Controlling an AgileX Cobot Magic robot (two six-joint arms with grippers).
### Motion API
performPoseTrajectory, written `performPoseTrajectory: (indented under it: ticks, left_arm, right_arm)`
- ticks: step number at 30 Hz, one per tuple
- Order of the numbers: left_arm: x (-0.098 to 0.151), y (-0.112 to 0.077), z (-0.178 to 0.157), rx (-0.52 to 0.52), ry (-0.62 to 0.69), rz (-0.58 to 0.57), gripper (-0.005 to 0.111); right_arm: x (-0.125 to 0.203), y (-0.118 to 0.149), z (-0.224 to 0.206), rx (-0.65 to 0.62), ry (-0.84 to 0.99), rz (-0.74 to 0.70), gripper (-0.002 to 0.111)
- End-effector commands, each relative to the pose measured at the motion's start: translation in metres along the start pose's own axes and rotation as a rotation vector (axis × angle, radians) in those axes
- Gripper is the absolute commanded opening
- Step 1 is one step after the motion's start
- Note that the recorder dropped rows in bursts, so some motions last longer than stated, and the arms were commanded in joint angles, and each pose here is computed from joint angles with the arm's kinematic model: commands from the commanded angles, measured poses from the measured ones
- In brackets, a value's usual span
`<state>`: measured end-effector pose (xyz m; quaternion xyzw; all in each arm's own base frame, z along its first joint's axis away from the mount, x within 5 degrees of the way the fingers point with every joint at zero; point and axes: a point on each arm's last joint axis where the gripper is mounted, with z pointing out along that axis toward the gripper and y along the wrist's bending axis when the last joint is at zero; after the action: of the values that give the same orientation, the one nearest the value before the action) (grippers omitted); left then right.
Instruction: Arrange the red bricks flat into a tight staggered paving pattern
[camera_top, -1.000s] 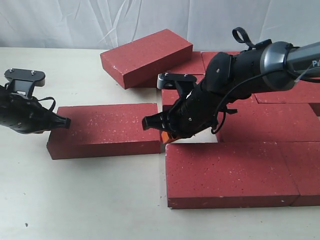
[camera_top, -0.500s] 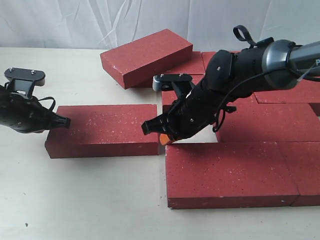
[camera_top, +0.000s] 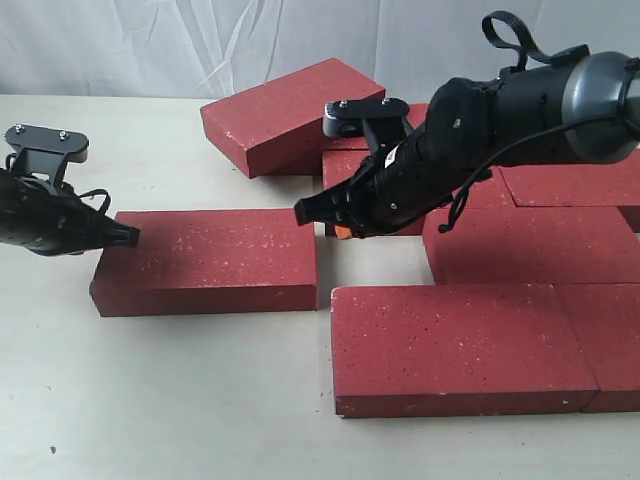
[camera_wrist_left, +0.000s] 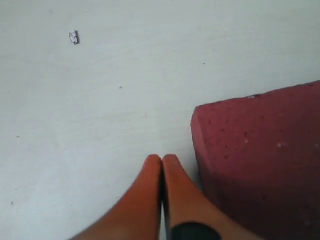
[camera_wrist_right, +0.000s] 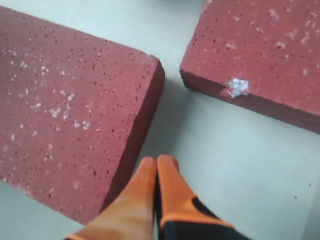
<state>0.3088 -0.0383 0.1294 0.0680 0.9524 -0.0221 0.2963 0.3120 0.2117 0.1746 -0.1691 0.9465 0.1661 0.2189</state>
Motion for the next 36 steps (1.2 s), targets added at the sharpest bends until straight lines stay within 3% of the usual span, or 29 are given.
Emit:
performPoseTrajectory:
  ticks: [1, 19, 29, 36]
  left_arm:
    - [0.002, 0.000, 0.007, -0.005, 0.008, 0.008, 0.000]
    - [0.009, -0.001, 0.014, 0.003, 0.052, -0.027, 0.000]
    - [0.011, -0.003, 0.014, 0.020, 0.084, -0.091, 0.000]
    - [0.013, -0.004, 0.014, 0.029, 0.101, -0.100, 0.000]
  right_arm:
    - [-0.001, 0.003, 0.017, -0.005, -0.053, 0.040, -0.001]
    - [0.020, 0.030, 0.035, -0.040, 0.053, -0.006, -0.001]
    - [-0.009, 0.019, -0.010, -0.046, -0.119, 0.046, -0.001]
    - [-0.011, 0.015, -0.024, -0.039, -0.115, 0.022, -0.001]
